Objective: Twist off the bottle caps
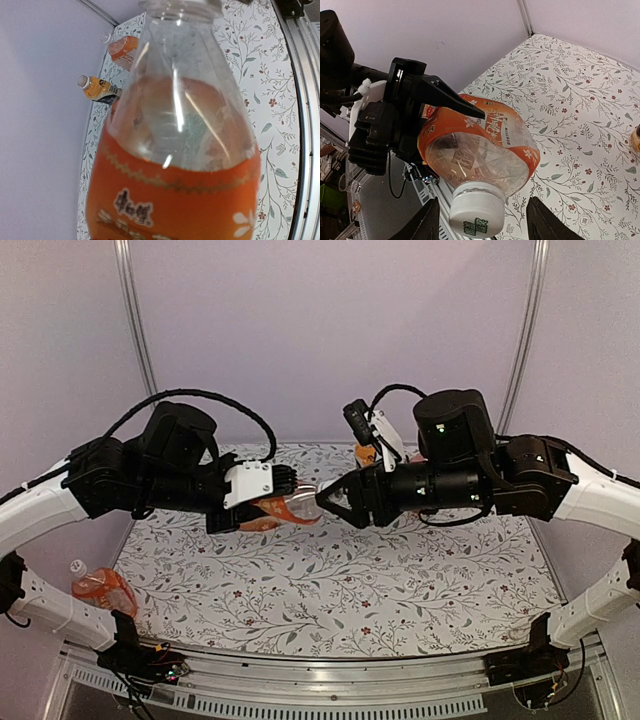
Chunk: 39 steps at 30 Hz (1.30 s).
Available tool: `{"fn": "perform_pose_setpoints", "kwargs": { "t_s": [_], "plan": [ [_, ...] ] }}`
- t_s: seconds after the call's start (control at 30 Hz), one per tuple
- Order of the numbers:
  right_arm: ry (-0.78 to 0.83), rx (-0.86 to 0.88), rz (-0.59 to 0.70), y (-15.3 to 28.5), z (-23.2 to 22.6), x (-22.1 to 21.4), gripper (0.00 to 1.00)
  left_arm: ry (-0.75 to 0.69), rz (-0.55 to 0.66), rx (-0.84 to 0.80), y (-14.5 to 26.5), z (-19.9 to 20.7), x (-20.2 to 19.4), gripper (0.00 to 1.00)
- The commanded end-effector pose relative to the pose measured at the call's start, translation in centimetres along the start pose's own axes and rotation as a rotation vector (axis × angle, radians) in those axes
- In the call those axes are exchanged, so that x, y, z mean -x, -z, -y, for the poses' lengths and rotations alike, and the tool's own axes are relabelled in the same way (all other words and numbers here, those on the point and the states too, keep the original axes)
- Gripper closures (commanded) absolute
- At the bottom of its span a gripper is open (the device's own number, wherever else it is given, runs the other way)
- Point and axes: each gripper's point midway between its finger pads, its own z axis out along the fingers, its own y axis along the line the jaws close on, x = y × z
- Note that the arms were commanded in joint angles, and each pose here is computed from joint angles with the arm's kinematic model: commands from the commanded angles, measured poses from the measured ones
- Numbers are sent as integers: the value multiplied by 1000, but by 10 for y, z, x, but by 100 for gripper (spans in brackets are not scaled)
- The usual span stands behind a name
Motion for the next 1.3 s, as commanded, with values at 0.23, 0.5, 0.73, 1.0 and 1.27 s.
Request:
{"fn": "perform_pose_setpoints", "kwargs": {
  "t_s": [0.23, 0.5, 0.73, 1.0, 1.27],
  "plan": [
    [-103, 101, -6, -2, -16, 12, 96, -14, 28, 31, 5, -3, 6, 81],
    [338, 149, -174, 15, -31, -39, 100, -69, 14, -187, 11, 38, -3, 83],
    [955, 171, -239, 41, -34, -69, 100, -77, 31, -507, 39, 92, -7, 85],
    [1208, 104, -331, 42, -19, -77, 100, -94, 18, -539, 41, 95, -9, 86],
    [1231, 162, -317, 41, -27, -81, 100, -90, 26, -533, 41, 93, -6, 87]
  ]
}}
